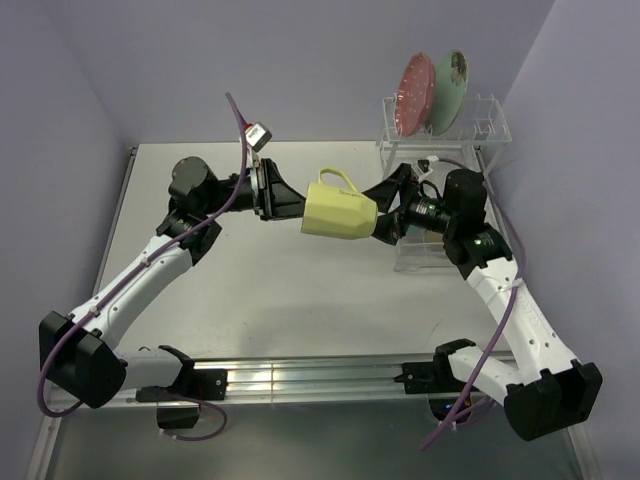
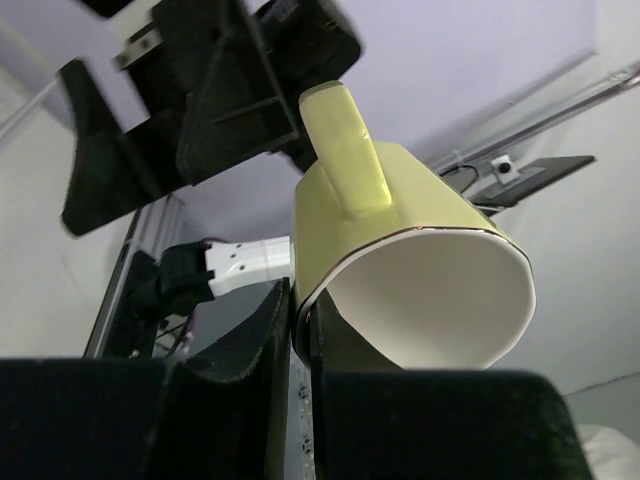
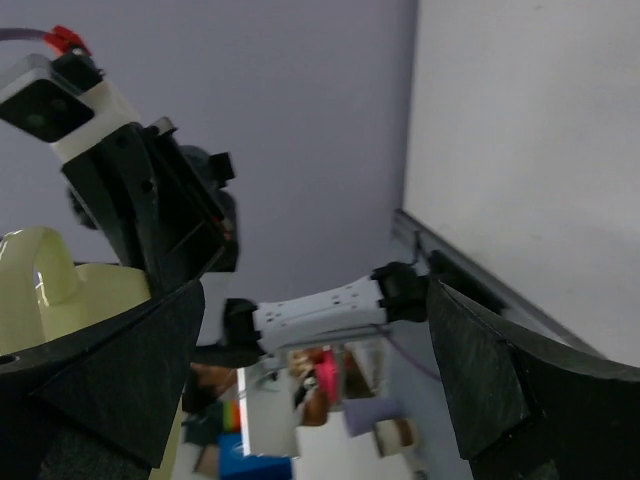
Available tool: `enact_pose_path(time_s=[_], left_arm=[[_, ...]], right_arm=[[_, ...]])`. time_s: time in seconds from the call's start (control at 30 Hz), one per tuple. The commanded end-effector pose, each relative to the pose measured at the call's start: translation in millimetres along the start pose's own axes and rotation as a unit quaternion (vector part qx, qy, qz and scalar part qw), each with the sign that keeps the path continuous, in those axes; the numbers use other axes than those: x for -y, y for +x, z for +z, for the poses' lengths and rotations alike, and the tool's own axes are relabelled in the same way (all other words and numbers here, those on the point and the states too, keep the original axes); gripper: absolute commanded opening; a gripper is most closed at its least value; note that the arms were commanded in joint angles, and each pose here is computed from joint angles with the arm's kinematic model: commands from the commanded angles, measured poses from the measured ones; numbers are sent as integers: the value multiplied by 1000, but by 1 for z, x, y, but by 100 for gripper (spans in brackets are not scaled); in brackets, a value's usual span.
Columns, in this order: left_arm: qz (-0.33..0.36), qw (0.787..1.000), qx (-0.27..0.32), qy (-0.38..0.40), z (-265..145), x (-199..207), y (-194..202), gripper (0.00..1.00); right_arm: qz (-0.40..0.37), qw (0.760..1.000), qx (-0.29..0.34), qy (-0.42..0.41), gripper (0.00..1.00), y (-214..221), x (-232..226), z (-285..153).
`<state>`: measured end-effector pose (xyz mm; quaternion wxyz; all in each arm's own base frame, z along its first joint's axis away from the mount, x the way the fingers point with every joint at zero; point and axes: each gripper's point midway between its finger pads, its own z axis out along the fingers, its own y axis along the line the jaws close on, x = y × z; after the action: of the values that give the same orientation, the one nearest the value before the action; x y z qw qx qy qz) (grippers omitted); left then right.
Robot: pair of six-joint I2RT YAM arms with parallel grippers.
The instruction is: Load the mixed dishes into the dish rack
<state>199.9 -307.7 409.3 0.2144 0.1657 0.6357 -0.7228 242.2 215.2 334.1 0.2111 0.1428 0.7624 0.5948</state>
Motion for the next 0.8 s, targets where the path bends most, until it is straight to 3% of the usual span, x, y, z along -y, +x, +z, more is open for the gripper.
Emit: enact_pose_path(time_s=[0.0,0.4,0.77], left_arm=[[76,991,4,106,-9,72,-7,0],[105,988,11,115,-16,86,-13,0],[112,988,23,108,-12,82,-24,0]], right_arm=[[-18,982,-46,-181,99,22,-89,-29],[-30,969,17,-245,99,25,-141,-67],[-56,963,-9,-263,99,43,-173,-64]])
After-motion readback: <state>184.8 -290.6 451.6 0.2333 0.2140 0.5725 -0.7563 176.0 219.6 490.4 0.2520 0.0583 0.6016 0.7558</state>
